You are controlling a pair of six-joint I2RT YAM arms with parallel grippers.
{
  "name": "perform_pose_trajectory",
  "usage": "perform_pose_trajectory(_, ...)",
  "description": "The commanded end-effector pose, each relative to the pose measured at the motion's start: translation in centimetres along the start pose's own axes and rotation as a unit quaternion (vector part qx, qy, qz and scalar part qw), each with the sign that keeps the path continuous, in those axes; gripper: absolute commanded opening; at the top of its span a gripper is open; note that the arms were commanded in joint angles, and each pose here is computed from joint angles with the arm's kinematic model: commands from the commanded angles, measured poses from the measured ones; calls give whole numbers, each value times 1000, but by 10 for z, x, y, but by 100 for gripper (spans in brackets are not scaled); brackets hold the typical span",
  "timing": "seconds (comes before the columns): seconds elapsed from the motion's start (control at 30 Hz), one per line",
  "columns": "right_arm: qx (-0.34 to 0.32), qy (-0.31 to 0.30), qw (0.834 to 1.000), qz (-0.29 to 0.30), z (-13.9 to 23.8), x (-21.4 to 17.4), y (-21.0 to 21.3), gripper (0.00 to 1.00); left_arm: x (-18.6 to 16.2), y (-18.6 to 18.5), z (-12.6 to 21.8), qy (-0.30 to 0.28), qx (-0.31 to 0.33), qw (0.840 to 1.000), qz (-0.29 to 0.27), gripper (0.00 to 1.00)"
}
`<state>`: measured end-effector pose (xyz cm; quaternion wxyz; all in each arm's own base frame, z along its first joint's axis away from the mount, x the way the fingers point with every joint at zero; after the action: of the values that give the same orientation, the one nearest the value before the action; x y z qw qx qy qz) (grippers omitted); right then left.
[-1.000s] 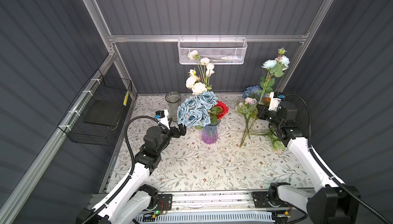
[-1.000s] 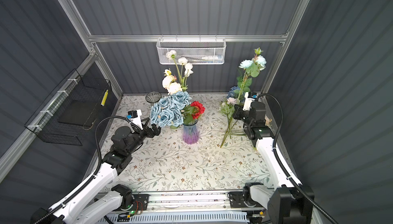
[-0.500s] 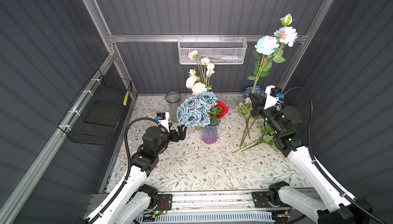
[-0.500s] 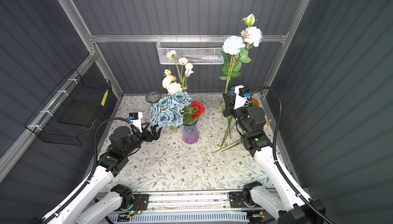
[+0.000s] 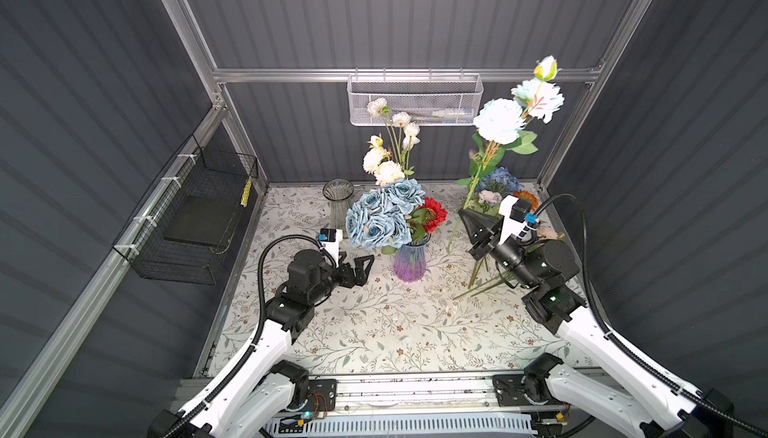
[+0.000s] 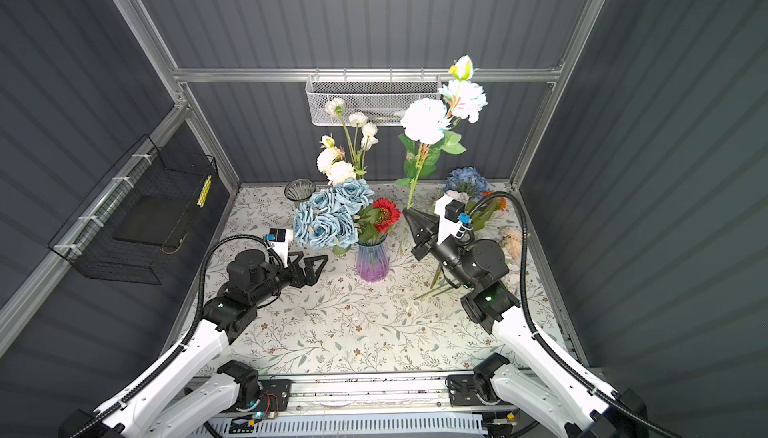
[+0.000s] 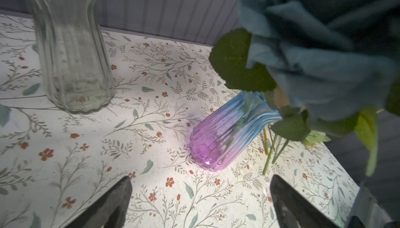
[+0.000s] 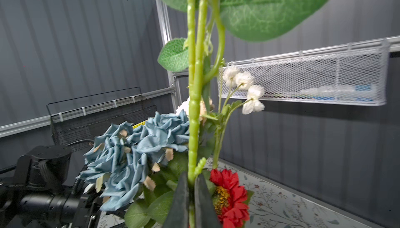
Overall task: Arrange the flowers into the vase
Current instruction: 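Lift the white rose and carry it over the gradient vase, then lower the white rose stem into the gradient vase with the right gripper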
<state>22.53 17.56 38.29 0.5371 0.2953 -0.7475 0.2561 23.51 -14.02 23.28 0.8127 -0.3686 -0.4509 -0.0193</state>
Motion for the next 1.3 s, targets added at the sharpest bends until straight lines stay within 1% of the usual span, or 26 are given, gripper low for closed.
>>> perform_pose_trajectory(0.0, 30, -75, 997, 11, -4, 21, 17, 0, 6, -17, -2, -28, -69, 997, 21, 99)
perform_pose_trajectory(0.1, 46, -101, 993, 31, -13, 19, 27, 0, 7, -25, -6, -33, -87, 995, 25, 99)
perform_pose_trajectory(0.27, 56, -152, 985, 54, -27, 21, 29, 0, 16, -40, -13, -44, -109, 993, 15, 99)
perform_pose_trajectory(0.3, 57, -149, 986, 54, -33, 14, 29, 0, 17, -42, -15, -46, -113, 992, 14, 99)
perform_pose_trajectory(0.43, 57, -159, 984, 53, -40, 10, 28, 0, 26, -47, -22, -55, -125, 991, 9, 99)
perform_pose_trajectory(0.57, 53, -148, 986, 54, -40, 0, 28, 0, 32, -49, -27, -69, -128, 989, 4, 99)
perform_pose_trajectory(0.77, 35, -123, 989, 70, -38, -20, 25, 0, 37, -48, -41, -74, -127, 989, 3, 100)
perform_pose_trajectory(0.9, 30, -104, 992, 67, -36, -35, 25, 0, 40, -48, -47, -80, -125, 989, 4, 99)
perform_pose_trajectory(1.17, 16, -54, 998, 34, -29, -75, 22, 0, 42, -44, -49, -87, -109, 990, 4, 99)
perform_pose_trajectory(1.27, 14, -36, 999, 30, -27, -90, 22, 0, 42, -43, -51, -85, -106, 991, 4, 99)
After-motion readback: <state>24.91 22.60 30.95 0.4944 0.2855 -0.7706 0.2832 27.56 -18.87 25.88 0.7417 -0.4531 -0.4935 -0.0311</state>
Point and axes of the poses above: each gripper's point midway between its finger pads, its own z axis back along the fingers, its own y axis along the line the jaws close on, x = y × z, the point moved 6 cm from there along z, back along the fingers, and after that the axes turned 11 degrees about z, right-handed, at the moved point
